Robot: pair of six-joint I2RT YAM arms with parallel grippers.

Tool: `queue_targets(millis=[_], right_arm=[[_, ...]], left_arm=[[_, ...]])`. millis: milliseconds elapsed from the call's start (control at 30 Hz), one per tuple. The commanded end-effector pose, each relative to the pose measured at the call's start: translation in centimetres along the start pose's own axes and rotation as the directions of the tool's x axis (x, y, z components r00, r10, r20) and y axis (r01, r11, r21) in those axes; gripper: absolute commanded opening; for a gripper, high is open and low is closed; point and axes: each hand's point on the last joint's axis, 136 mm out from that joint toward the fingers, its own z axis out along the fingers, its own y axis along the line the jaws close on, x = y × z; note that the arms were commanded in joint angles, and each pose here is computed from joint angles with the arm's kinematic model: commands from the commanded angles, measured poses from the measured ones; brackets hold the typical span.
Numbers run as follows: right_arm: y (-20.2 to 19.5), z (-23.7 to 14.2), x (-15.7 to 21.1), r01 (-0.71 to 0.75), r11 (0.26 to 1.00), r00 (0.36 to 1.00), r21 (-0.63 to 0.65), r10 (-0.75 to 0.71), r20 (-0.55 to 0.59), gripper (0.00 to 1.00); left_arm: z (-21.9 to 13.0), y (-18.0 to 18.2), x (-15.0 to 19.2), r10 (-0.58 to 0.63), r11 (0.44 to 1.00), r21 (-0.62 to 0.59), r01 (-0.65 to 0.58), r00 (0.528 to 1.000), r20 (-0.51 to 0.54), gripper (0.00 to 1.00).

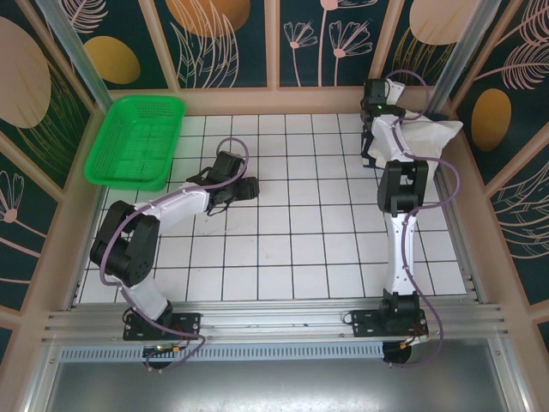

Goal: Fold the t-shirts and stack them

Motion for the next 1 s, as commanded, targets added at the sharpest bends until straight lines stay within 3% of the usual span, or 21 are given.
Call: queue_targets(millis=[0, 233, 333, 633, 967], right_arm=[[0.9, 0.1, 0.0, 0.050, 0.998, 0.999, -0.048, -0.050, 0.008, 0.36], [0.9, -0.9, -1.0, 0.089, 0.993, 0.996, -0.077, -0.087, 0.022, 0.10], [1.7, -2.2, -1.8, 0.105, 0.983, 0.994, -0.149, -0.099, 0.046, 0.00], [2.5, -5.8, -3.5, 0.129, 0.939, 0.989, -0.319, -0.097, 0.114, 0.00], [4.9, -6.8, -1.7, 0.208, 0.861, 0.977, -0.464, -0.159, 0.143, 0.00]], left_arm=[[-0.7, 0.4, -0.5, 0.018, 1.000, -0.025, -0.018, 1.000, 0.003, 0.68], [-0.9, 1.2, 0.0, 0.023, 0.998, -0.061, -0.024, 1.000, -0.005, 0.68], [-0.9, 1.3, 0.1, 0.026, 0.998, -0.064, -0.026, 1.000, -0.008, 0.68], [-0.5, 1.6, 0.6, 0.027, 0.997, -0.071, -0.028, 0.999, -0.023, 0.68], [-0.4, 1.9, 0.7, 0.020, 0.997, -0.079, -0.022, 1.000, -0.018, 0.68]])
